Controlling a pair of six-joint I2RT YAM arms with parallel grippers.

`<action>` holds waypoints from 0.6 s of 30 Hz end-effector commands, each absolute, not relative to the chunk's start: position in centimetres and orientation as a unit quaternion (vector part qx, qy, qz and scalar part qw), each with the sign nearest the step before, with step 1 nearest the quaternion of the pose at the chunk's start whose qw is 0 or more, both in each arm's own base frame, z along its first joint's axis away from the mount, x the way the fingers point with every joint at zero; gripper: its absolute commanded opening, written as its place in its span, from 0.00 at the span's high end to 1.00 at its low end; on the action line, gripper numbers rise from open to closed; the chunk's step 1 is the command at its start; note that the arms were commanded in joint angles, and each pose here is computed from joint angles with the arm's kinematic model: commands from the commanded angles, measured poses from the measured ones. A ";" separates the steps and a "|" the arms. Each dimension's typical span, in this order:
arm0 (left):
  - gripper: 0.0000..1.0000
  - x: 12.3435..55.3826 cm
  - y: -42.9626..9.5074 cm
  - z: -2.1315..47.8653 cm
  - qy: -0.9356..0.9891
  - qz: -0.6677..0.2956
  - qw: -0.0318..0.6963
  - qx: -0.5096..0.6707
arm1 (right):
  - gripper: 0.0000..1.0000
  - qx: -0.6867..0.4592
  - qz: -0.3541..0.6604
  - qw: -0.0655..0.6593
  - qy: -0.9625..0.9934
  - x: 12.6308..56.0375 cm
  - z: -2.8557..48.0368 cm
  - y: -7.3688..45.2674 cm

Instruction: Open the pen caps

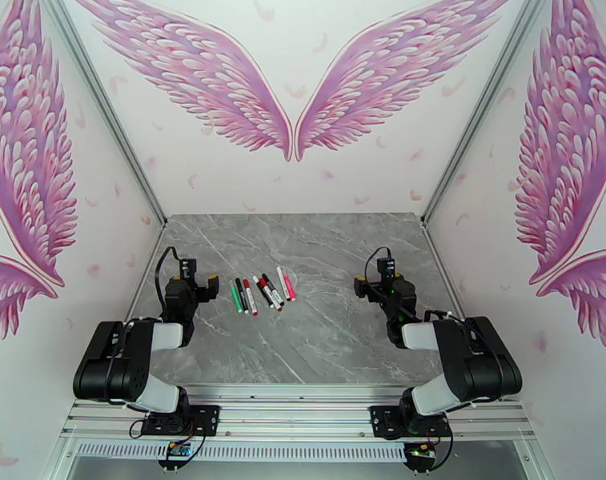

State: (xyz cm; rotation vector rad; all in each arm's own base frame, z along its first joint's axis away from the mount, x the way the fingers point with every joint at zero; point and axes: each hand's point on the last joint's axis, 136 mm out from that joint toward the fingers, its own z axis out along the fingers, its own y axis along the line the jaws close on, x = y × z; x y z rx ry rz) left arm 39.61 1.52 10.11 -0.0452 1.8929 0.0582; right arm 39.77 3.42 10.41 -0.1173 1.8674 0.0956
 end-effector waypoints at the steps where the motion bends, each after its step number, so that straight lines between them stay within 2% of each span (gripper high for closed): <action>1: 0.01 40.2 1.6 11.3 0.800 0.028 0.599 -0.020 | 0.01 -0.047 0.033 0.597 0.800 40.4 10.9 3.4; 18: 0.01 40.2 1.5 11.3 0.800 0.030 0.599 -0.019 | 0.01 -0.047 0.033 0.597 0.801 40.4 10.9 3.4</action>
